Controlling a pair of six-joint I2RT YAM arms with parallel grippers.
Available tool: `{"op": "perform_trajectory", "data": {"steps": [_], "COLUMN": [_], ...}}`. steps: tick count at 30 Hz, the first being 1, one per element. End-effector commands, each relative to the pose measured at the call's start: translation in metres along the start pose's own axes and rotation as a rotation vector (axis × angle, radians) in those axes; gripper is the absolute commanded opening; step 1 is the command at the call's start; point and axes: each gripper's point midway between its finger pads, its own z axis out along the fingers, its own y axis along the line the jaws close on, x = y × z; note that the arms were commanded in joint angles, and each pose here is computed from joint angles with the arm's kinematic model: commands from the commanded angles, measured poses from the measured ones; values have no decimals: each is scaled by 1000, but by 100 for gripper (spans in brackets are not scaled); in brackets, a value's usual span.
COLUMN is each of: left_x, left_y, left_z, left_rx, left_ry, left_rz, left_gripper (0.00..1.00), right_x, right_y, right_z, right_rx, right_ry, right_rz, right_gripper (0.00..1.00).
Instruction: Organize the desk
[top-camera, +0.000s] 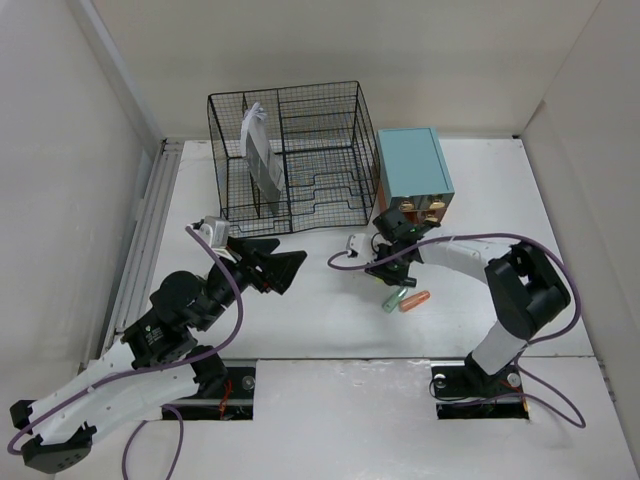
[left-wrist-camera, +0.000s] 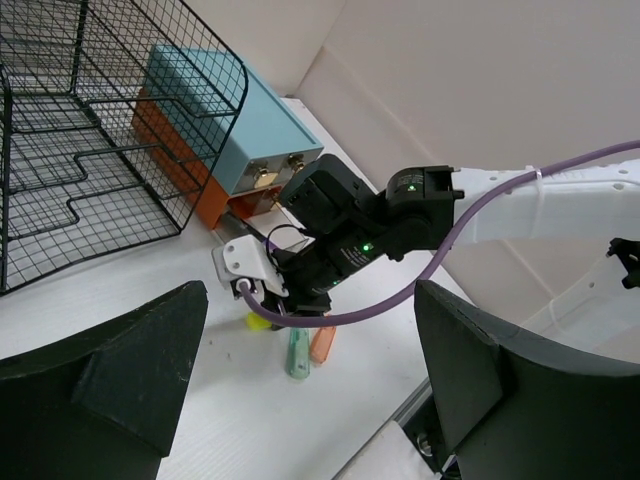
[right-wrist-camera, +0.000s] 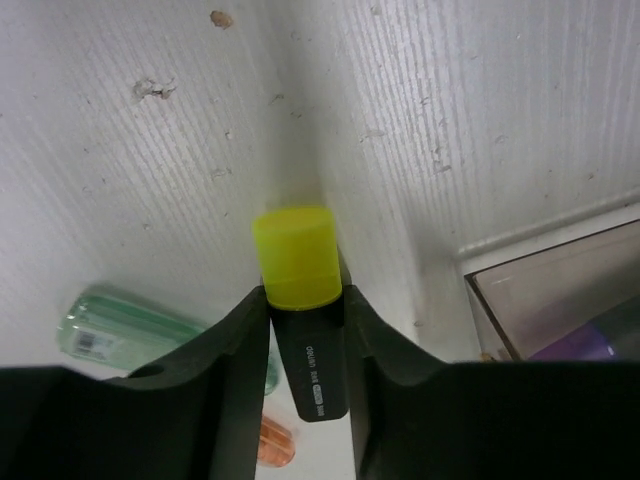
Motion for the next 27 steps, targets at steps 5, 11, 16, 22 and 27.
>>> {"op": "perform_trajectory", "data": {"steps": [5, 11, 16, 22, 27], "left_x": [-8, -5, 0, 5, 5], "left_y": [-4, -5, -7, -5, -5], "left_z": [-2, 2, 9, 13, 13], "left_rx": [15, 18, 21, 12, 12], "left_ry": [-33, -20, -3, 12, 12], "left_rz": [-18, -15, -11, 2, 2], "left_gripper": [82, 82, 82, 82, 82], "right_x": [-16, -54, -65, -61, -44], "right_y": [1, -6, -45, -96, -115], "right_z": [-7, -58, -96, -131, -120], "right_rx": [-3, 41, 139, 298, 384], "right_ry": [-47, -235, -350, -461, -399], "right_rz": [-34, -75, -23, 107, 175], "right_gripper": [8, 6, 6, 6, 6]}}
